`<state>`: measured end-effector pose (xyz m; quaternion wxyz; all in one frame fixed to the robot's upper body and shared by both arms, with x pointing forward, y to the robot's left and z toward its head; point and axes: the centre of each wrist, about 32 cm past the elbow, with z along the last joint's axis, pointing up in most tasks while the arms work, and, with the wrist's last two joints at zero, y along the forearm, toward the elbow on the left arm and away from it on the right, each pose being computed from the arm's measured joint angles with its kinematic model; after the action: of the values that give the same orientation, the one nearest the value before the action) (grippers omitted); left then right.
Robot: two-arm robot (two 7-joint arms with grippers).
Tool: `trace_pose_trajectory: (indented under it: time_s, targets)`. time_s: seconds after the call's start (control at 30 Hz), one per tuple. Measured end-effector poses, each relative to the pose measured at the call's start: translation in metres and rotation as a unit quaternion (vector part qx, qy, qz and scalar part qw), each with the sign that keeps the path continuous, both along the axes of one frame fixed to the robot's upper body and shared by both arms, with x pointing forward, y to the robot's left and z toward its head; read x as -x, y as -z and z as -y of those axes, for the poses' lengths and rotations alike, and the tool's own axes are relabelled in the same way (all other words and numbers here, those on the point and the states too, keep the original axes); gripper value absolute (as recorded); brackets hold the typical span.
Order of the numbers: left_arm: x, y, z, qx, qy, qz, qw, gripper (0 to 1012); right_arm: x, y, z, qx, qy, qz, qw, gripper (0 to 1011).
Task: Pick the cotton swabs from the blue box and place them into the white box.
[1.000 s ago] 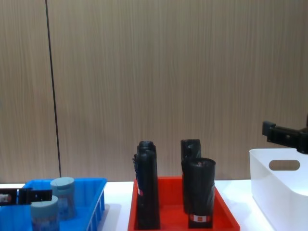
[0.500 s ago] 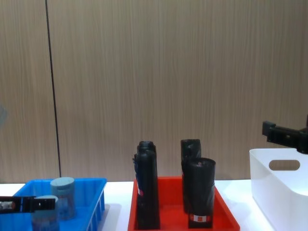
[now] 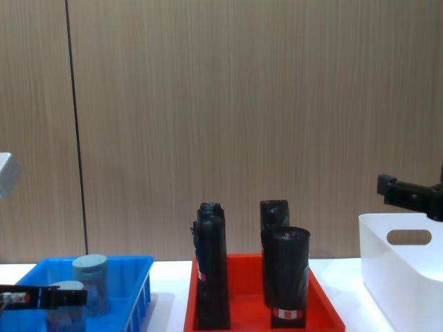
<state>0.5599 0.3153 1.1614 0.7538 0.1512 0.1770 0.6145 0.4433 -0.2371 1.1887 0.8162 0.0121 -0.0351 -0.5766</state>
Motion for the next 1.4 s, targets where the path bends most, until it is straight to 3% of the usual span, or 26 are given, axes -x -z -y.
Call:
trace_pose_trajectory:
  time_s: [0.4,0.83,1.13,1.4]
  targets:
    - [-0.0075,0.0012,0.0012,-0.001,0.013,-0.003,0.9999,1000,0.000,0.000,0.000,0.000,0.000,0.000,1.0000,1002]
    - [-0.0097,0.0021,0.0030,-0.003,0.019,0.000,0.9998,682,0.000,0.000,0.000,0.000,0.000,0.000,1.0000,1002]
    - [-0.0043,-0.0005,0.0058,-0.013,0.021,0.010,0.9996,672,0.000,0.000,0.000,0.000,0.000,0.000,1.0000,1002]
    - [0.0064,-0.0108,0.0086,-0.032,0.024,0.040,0.9984,672,0.000,0.000,0.000,0.000,0.000,0.000,1.0000,1002]
